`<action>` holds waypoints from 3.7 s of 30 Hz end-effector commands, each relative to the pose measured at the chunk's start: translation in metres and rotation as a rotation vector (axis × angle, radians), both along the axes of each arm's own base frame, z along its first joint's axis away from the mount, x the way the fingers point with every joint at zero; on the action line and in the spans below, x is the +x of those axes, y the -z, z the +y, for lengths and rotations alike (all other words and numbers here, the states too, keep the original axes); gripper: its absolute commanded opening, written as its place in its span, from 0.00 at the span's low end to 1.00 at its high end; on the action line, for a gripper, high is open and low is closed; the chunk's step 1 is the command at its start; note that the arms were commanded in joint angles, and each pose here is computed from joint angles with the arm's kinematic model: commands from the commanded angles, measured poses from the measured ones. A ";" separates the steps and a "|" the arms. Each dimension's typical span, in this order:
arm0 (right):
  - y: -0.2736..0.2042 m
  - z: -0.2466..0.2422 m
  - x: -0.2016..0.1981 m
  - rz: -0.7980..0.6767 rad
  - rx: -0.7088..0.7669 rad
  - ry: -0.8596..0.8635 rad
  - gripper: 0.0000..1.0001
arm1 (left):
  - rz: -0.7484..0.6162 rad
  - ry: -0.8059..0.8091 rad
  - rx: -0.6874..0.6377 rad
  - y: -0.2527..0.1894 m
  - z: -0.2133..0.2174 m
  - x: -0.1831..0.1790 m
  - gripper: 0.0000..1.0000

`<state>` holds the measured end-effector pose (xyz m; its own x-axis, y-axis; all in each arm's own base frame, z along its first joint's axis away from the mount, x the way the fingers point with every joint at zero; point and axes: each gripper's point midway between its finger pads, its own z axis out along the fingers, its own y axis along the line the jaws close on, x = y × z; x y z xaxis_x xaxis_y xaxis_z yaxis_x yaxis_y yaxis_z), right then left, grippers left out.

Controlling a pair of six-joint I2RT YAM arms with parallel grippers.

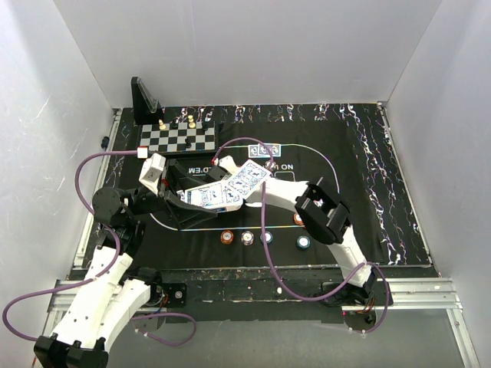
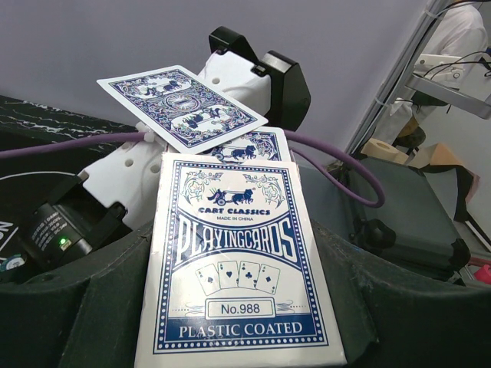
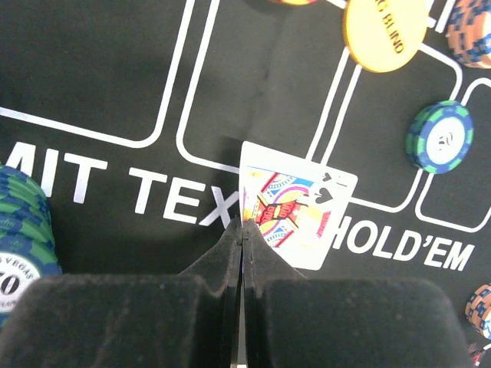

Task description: Distribute texas hold em gaming equipment

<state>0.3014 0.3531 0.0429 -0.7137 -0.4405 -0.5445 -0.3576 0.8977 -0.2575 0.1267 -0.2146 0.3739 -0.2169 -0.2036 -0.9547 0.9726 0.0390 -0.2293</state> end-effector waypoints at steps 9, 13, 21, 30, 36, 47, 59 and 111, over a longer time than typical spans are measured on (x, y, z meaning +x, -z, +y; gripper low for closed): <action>0.010 0.021 0.000 0.046 -0.004 -0.044 0.48 | -0.062 -0.016 -0.025 -0.020 0.003 -0.005 0.00; 0.006 0.028 -0.008 0.092 0.044 -0.069 0.62 | -0.066 -0.017 -0.025 -0.021 0.003 -0.006 0.00; -0.034 0.023 -0.044 0.160 0.253 -0.088 0.68 | -0.076 -0.015 -0.031 -0.024 0.003 -0.006 0.00; -0.101 -0.022 -0.076 0.253 0.529 -0.043 0.73 | -0.071 -0.014 -0.028 -0.022 0.003 -0.005 0.00; -0.124 -0.072 -0.089 0.317 0.668 0.066 0.75 | -0.067 -0.016 -0.023 -0.018 0.002 -0.003 0.00; -0.202 -0.118 -0.108 0.347 1.174 0.069 0.84 | -0.076 -0.032 -0.005 -0.005 0.001 0.006 0.00; -0.306 -0.110 -0.146 0.347 1.522 -0.262 0.89 | -0.052 -0.056 0.010 0.012 -0.002 0.020 0.00; -0.251 -0.101 -0.016 0.186 0.890 -0.040 0.01 | -0.039 -0.065 0.044 0.019 0.000 0.020 0.00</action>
<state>0.2592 0.2698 0.3811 -0.7672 0.1850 -0.6142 -0.4616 0.5055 0.7289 0.1484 -0.2173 0.3456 -0.1988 -0.1614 -0.9666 0.9718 0.0948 -0.2157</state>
